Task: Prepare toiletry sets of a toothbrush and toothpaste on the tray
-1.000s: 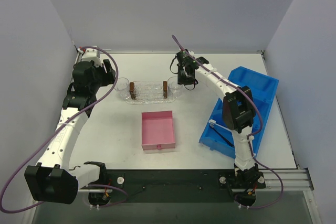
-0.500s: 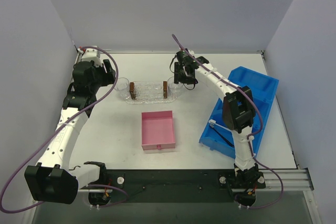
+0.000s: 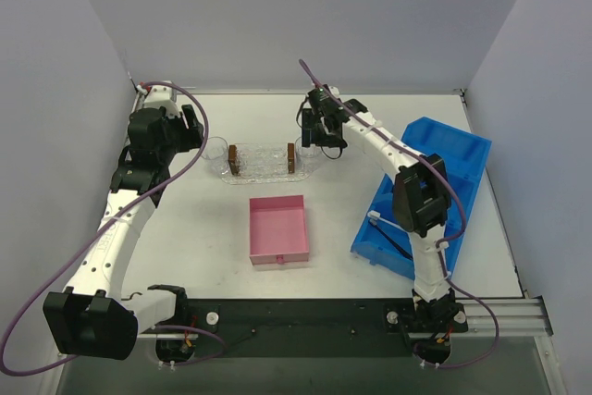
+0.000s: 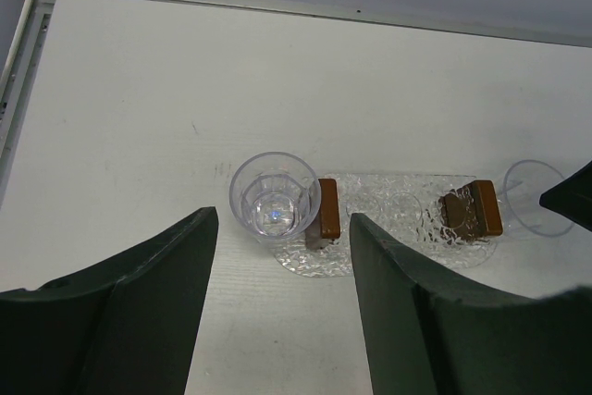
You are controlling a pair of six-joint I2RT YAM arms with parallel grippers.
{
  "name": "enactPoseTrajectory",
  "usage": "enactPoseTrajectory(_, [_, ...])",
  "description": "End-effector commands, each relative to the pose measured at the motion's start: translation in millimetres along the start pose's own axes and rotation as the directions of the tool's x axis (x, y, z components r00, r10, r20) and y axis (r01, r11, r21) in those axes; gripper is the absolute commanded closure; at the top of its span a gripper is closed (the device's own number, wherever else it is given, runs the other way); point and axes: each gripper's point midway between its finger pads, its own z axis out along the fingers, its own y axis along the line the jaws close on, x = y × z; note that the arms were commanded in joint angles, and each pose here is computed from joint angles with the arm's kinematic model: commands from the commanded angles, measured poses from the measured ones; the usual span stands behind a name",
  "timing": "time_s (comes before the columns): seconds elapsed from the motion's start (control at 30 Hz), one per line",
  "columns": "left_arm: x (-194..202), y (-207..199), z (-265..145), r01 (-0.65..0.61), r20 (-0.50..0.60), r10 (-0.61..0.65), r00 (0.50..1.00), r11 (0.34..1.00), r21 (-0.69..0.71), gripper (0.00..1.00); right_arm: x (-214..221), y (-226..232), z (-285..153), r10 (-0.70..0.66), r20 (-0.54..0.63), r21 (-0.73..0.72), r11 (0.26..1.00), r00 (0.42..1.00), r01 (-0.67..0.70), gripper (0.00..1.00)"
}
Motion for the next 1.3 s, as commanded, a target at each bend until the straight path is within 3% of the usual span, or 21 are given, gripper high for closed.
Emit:
enactPoseTrajectory(0.0, [-16,-5,-6,-0.012,0.056,0.011,0.998,1.0,0.021,0.31,-31,6,-61,-0.005,0.114,-0.038,0.999,0.994,0.01,0.4])
enactPoseTrajectory(0.17, [-16,-6,-6,-0.016,0.057,0.015,0.998,1.0,0.025,0.31,-17,12,-97,-0.073,0.137,-0.087,0.993,0.988,0.085,0.41])
enactPoseTrajectory(0.37, [-11,-16,-4,-0.037,0.044,0.034,0.998,0.998,0.06,0.31,5,-41,-145,-0.084,0.166,-0.065,0.993,0.983,0.095,0.44])
enactPoseTrajectory(0.6, [2,-33,-2,-0.141,0.063,0.136,0.989,0.987,0.078,0.31,43,-129,-135,-0.01,0.065,0.009,1.0,0.998,0.009,0.44])
enactPoseTrajectory(0.73, [-2,-40,17,-0.071,0.046,0.068,0.997,0.994,0.087,0.31,56,-178,-124,0.072,0.021,0.077,0.994,0.997,-0.073,0.44])
enactPoseTrajectory(0.9, [2,-43,27,0.037,0.078,-0.043,0.996,0.996,0.077,0.3,64,-202,-120,0.164,0.025,0.124,0.978,0.986,-0.166,0.44])
enactPoseTrajectory(1.03, [17,-28,21,0.088,0.043,-0.088,0.995,0.996,0.0,0.31,66,-209,-116,0.232,0.036,0.16,0.959,0.972,-0.235,0.44])
enactPoseTrajectory(1.27, [40,-25,7,0.04,-0.047,-0.04,0.998,0.999,0.01,0.3,95,-228,-109,0.146,-0.072,0.204,0.97,0.987,-0.129,0.44])
